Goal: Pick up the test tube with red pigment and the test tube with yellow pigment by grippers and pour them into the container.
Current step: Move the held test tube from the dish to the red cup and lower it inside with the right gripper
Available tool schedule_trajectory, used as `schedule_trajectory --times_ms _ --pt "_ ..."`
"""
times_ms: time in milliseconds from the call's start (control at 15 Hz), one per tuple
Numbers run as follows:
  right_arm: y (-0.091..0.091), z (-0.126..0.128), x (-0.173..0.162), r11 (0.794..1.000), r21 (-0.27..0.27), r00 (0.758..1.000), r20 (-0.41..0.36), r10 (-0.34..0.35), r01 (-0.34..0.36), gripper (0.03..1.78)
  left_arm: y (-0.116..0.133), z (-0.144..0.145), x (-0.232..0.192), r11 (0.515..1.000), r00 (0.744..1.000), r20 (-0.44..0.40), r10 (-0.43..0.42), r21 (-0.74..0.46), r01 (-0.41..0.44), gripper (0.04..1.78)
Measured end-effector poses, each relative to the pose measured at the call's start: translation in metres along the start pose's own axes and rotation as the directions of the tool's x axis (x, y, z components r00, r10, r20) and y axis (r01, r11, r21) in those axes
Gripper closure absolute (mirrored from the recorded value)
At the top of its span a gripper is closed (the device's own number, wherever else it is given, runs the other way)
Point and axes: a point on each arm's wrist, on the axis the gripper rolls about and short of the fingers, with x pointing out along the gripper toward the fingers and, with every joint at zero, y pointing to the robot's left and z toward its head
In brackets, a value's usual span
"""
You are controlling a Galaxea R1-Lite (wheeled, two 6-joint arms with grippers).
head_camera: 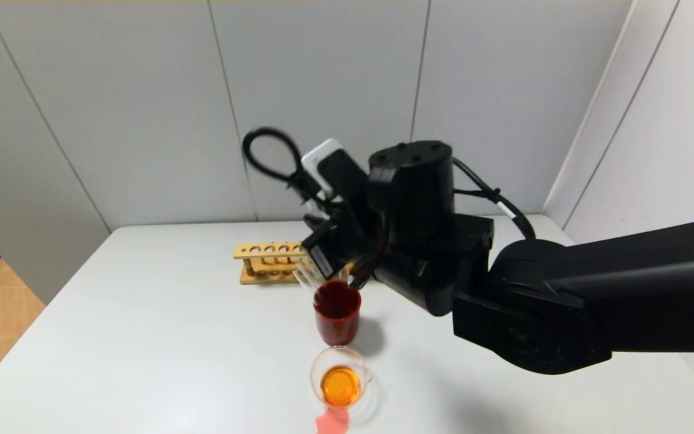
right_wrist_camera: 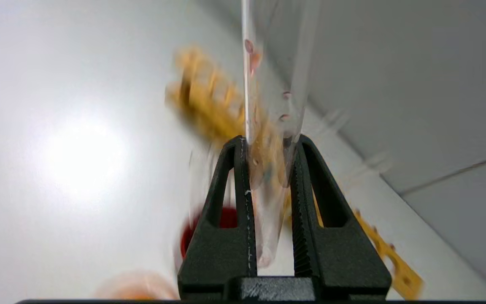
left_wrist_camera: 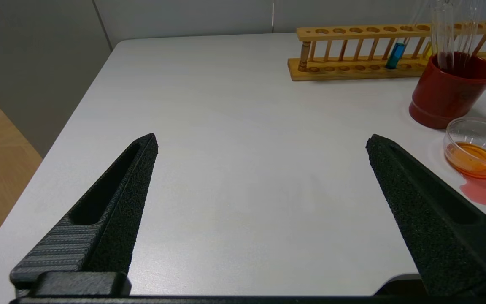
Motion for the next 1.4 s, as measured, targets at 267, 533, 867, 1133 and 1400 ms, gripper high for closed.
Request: schedule_trajectory --times_ms 267,533,867,1133,1400 --pt "-0.022 0.014 -0.007 0.946 0.313 0.979 0.153 -0.136 0.082 1.48 0.0 0.0 0.0 1.0 1.0 0.0 0.0 0.0 0.0 0.07" --pt "-0.022 -0.005 -0.011 0.885 0.454 0.983 0.086 -0.161 0.105 1.48 0.0 0.0 0.0 1.0 1.0 0.0 0.0 0.0 0.0 0.07" --pt "-0.014 -0.028 -0.012 0.809 0.579 0.99 0.013 -0.137 0.104 1.48 0.0 0.0 0.0 1.0 1.0 0.0 0.0 0.0 0.0 0.07" --pt "-0.008 -0.042 -0.009 0.802 0.586 0.992 -0.031 -0.123 0.118 1.48 0.0 0.0 0.0 1.0 1.0 0.0 0.0 0.0 0.0 0.07" --pt "-0.003 -0.06 -0.005 0.804 0.58 0.991 -0.074 -0.113 0.135 1.48 0.0 0.0 0.0 1.0 1.0 0.0 0.0 0.0 0.0 0.07"
